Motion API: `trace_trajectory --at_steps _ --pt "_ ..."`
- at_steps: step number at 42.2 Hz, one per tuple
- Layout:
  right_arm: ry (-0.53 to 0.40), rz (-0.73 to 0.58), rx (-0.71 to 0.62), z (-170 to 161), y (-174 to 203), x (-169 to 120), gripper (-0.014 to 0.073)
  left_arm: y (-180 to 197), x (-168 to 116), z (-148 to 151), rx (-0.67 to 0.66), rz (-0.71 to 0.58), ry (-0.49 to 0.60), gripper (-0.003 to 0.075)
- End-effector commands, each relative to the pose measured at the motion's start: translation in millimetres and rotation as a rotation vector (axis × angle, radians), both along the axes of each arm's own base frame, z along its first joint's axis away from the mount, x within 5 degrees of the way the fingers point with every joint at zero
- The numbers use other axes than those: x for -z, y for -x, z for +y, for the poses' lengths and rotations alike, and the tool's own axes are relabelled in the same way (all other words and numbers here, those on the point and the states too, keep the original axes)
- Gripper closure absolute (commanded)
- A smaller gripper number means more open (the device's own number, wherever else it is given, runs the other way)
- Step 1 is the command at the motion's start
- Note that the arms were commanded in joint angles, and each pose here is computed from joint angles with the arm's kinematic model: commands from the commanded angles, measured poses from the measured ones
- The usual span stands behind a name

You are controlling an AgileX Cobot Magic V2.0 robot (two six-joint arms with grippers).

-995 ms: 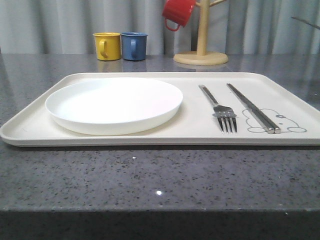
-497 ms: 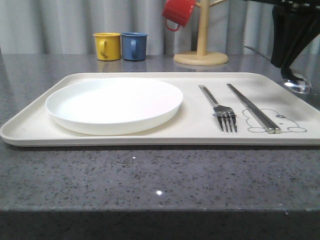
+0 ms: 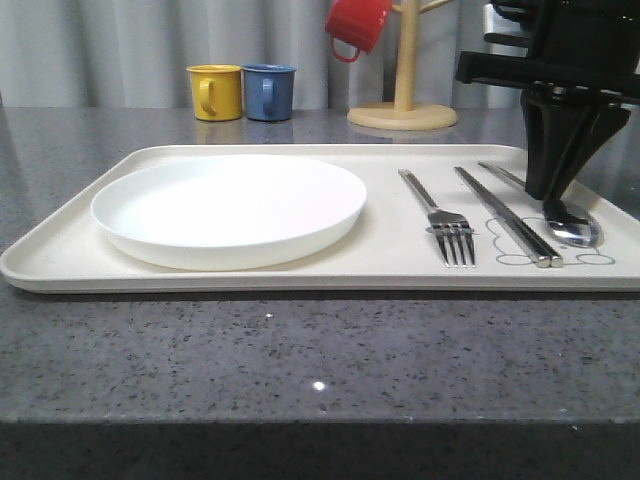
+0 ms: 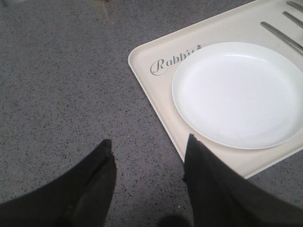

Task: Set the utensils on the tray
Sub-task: 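Lower the spoon onto the tray beside the chopsticks and release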

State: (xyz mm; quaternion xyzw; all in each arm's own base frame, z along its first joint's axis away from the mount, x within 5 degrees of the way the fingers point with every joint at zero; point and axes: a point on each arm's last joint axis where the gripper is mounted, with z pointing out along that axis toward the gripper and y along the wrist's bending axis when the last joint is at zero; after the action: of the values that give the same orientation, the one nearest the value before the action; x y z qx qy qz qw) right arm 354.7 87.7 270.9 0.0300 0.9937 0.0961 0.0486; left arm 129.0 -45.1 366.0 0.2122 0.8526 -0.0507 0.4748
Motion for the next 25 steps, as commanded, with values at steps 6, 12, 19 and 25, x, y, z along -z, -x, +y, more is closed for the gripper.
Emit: trace_trajectory --at_steps 6,12,19,25 --pt "-0.014 0.050 -0.013 -0.4 15.0 -20.5 0.0503 -0.8 -14.3 -1.2 0.000 -0.095 0.044 0.0388" --pt "-0.014 0.050 -0.013 -0.4 15.0 -20.5 0.0391 -0.8 -14.3 -1.2 0.000 -0.095 0.044 0.0388" --pt "-0.012 0.039 -0.018 -0.7 14.8 -22.8 0.0300 -0.8 -14.3 -1.2 0.000 -0.095 0.044 0.0388" --pt "-0.016 -0.031 -0.081 -1.7 19.9 -41.5 0.0300 -0.8 -14.3 -1.2 0.000 -0.095 0.044 0.0388"
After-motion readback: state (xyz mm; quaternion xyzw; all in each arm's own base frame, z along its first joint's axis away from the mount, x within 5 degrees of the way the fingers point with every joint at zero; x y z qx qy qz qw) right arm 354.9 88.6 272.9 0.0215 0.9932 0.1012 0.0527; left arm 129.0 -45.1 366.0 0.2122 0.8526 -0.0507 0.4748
